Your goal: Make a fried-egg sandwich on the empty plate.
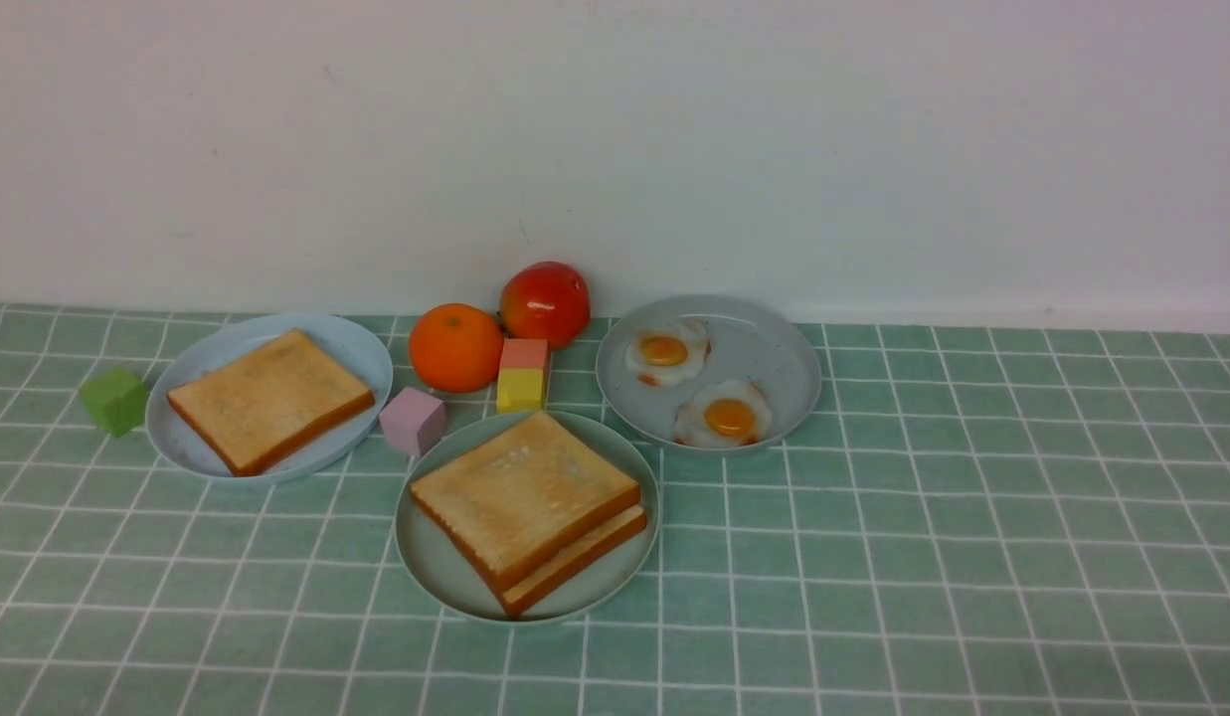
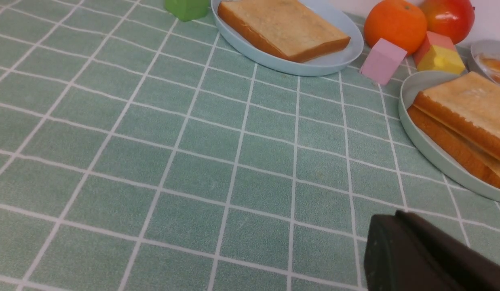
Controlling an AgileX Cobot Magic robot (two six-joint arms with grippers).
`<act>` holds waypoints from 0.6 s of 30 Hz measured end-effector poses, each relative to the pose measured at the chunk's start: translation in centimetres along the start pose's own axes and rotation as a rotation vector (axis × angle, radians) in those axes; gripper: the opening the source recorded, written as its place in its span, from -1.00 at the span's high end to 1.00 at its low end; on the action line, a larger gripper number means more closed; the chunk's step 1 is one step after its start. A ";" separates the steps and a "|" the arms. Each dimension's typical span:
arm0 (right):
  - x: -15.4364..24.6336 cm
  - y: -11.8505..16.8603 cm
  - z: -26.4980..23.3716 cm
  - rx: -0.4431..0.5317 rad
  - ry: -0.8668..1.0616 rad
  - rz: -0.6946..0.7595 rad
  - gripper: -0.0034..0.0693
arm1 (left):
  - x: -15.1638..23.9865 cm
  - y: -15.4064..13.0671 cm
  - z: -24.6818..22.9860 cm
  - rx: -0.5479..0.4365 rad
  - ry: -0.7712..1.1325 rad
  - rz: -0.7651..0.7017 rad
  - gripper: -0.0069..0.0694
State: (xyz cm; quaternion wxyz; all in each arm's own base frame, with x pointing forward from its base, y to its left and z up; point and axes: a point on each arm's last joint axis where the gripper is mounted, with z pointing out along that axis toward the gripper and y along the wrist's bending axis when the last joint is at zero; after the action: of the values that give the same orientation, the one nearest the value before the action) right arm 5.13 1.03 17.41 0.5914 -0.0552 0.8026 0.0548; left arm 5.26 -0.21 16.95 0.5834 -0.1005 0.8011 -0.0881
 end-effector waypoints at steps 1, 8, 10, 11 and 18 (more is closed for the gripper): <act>0.0 0.0 0.0 0.000 0.000 0.000 0.81 | 0.0 0.0 0.0 0.000 0.000 0.000 0.85; 0.0 0.0 0.0 0.000 0.000 0.000 0.79 | 0.0 0.0 0.0 0.000 0.000 0.000 0.85; 0.0 0.0 0.0 0.000 0.000 0.000 0.78 | 0.0 0.0 0.0 0.000 0.000 0.001 0.85; 0.0 0.0 0.0 0.000 0.000 0.000 0.77 | 0.0 0.0 0.0 0.000 0.000 0.001 0.85; 0.0 0.0 0.0 0.000 0.000 0.000 0.74 | 0.0 0.0 0.0 -0.001 0.000 0.002 0.83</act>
State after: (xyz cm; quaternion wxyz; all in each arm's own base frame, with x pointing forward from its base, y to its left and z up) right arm 5.13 1.03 17.41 0.5914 -0.0552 0.8026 0.0548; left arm 5.26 -0.20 16.95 0.5835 -0.1000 0.8012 -0.0872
